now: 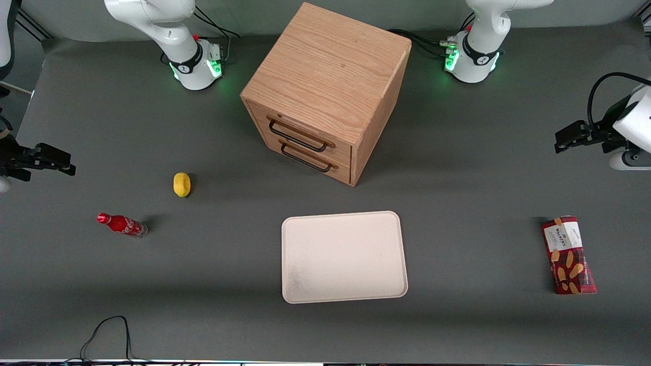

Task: Place red cookie box on tray
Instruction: 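Move the left gripper over the red plaid shortbread box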

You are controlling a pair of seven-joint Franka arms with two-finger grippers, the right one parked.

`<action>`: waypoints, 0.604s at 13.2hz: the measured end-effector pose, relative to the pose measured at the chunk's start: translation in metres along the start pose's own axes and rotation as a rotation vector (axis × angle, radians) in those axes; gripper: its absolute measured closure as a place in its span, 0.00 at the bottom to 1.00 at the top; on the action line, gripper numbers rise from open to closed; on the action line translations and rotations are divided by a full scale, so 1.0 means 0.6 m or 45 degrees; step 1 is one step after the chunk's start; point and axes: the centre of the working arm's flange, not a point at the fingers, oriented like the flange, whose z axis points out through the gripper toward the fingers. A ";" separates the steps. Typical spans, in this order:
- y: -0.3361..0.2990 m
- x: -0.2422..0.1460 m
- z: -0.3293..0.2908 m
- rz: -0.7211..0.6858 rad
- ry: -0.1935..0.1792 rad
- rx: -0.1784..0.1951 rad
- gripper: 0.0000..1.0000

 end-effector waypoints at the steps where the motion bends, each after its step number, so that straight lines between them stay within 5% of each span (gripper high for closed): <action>1: 0.000 0.000 0.000 0.000 0.000 0.000 0.00; 8: -0.003 0.001 0.001 -0.004 -0.002 -0.001 0.00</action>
